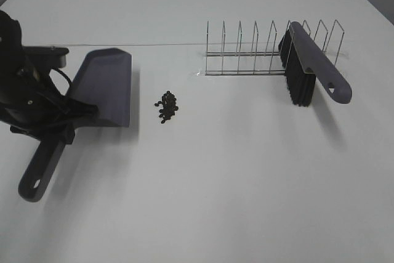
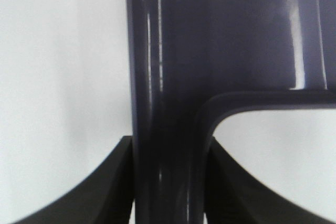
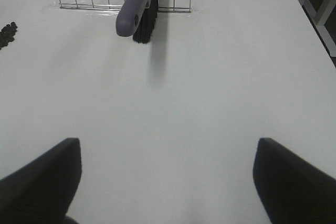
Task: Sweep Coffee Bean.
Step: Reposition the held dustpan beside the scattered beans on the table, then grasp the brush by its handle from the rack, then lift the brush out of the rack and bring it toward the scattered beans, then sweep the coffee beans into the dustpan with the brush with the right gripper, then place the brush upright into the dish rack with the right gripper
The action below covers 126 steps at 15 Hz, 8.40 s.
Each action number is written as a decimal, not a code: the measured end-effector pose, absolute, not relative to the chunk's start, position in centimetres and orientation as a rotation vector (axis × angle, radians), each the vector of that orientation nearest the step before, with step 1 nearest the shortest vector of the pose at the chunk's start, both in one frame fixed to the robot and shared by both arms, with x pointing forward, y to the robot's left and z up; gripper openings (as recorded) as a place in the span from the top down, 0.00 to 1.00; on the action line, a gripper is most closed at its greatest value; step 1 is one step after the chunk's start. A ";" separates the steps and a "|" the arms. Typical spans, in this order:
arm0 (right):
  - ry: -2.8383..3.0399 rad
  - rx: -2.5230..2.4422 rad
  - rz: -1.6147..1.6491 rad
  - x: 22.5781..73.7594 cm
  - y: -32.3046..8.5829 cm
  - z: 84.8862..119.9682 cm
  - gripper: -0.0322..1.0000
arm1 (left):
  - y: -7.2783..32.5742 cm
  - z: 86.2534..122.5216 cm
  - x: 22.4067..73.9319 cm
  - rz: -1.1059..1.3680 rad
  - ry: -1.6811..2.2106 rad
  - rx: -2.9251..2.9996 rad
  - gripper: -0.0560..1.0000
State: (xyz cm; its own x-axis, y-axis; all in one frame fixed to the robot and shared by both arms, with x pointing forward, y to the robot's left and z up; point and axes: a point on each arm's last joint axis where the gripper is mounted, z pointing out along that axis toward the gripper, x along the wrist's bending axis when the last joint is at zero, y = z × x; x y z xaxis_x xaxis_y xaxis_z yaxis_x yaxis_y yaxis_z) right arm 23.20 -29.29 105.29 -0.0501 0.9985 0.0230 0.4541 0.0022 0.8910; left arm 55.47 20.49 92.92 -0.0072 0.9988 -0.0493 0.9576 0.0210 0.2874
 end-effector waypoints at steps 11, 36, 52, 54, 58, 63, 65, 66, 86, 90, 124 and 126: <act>1.601 1.573 1.131 26.7 -28.4 107.1 0.16 | 20.7 95.6 55.1 0.309 2.003 1.997 0.60; 2.170 2.004 0.396 69.0 -23.2 103.9 0.26 | 20.8 95.6 55.2 0.333 1.984 2.012 0.60; 2.090 2.160 0.273 74.4 -22.8 93.9 0.62 | 20.7 95.7 55.3 0.343 1.969 2.001 0.60; 2.090 2.162 0.275 74.4 -22.8 94.0 0.62 | 20.7 95.7 55.3 0.343 1.969 2.001 0.60; 2.073 2.147 0.310 74.6 -22.7 96.2 0.62 | 20.7 95.6 55.3 0.341 1.972 2.003 0.60; 1.946 2.040 0.530 73.1 -23.1 105.9 0.62 | 20.7 95.6 55.3 0.341 1.972 2.004 0.60; 1.943 2.007 0.636 71.6 -22.4 109.4 0.62 | 20.8 95.6 55.2 0.336 1.980 2.011 0.60; 1.967 1.991 0.648 70.5 -21.7 110.2 0.62 | 20.8 95.5 55.1 0.333 1.985 2.015 0.60; 2.457 1.537 -0.006 63.3 -4.5 92.2 0.63 | 17.2 87.2 54.2 0.193 2.019 2.186 0.60; 2.576 1.512 0.056 63.3 -1.9 91.2 0.63 | 17.2 87.2 54.2 0.193 2.019 2.186 0.60; 2.286 1.906 -0.030 61.9 -18.6 100.6 0.63 | 17.0 92.2 54.5 0.270 1.924 2.072 0.60; 2.281 1.900 -0.034 61.8 -18.7 100.0 0.63 | 17.0 92.2 54.5 0.270 1.924 2.072 0.60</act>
State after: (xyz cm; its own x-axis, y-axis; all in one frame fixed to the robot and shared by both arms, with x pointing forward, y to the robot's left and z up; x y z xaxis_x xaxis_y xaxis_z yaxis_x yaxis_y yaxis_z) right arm 61.81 -18.72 100.02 -0.1722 0.9740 -0.1471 0.9780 0.1869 0.0925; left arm 54.53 17.01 92.23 0.0856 0.9942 -0.0652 0.9377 -0.0583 0.3425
